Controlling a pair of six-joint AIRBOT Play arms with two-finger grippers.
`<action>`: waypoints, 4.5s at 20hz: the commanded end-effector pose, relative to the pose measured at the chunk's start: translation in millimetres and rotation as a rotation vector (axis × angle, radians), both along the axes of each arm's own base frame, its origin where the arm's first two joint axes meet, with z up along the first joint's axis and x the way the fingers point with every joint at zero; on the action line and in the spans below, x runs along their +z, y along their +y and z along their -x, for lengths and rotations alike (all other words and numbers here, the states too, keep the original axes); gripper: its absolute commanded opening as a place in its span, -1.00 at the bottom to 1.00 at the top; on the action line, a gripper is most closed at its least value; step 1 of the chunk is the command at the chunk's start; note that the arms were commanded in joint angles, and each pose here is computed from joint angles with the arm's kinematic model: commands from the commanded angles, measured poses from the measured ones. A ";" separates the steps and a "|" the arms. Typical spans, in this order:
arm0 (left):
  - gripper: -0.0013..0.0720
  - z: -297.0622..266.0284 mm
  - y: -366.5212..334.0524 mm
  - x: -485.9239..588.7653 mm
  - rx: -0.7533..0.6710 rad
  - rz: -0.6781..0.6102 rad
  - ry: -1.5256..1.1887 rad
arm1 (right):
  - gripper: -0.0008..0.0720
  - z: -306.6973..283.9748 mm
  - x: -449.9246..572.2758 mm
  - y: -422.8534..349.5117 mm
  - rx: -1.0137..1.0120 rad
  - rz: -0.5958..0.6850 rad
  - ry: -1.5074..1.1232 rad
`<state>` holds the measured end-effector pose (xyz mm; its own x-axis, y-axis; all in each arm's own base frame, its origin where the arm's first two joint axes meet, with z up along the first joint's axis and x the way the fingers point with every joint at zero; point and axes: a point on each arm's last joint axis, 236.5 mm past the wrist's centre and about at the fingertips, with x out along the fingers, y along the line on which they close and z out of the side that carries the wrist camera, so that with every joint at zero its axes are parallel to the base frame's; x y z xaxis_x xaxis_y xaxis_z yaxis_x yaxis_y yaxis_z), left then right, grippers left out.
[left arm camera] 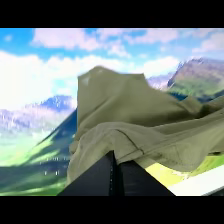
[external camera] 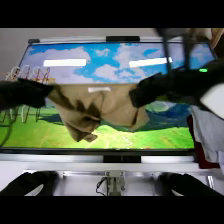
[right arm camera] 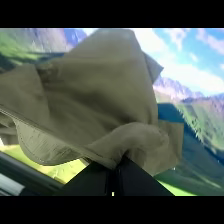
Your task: Fold the shirts.
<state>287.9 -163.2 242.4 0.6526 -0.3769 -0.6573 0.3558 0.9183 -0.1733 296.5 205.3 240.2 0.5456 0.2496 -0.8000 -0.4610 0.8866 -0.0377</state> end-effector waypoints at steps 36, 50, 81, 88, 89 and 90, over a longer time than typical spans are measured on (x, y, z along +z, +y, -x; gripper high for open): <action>0.35 -28.5 240.4 -225.8 0.436 -0.515 0.488 | -0.81 4.8 -160.4 91.6 0.083 0.059 0.522; 0.25 -57.4 275.5 -312.0 0.466 -0.494 0.556 | -0.81 4.3 -160.3 92.0 0.033 0.041 0.533; -0.85 -80.3 269.7 -231.6 0.548 -0.363 0.296 | -0.81 -11.7 -155.7 69.1 -0.028 0.109 0.456; -0.85 -49.8 178.2 -124.7 0.370 -0.277 0.044 | -0.81 -33.4 -115.4 28.4 -0.103 0.172 0.269; -0.85 -35.7 152.6 -116.5 0.281 -0.265 0.034 | -0.81 -38.4 -108.4 19.2 -0.124 0.191 0.232; -0.85 -13.1 124.4 -115.2 0.154 -0.269 0.055 | -0.81 -43.6 -101.4 9.9 -0.150 0.208 0.196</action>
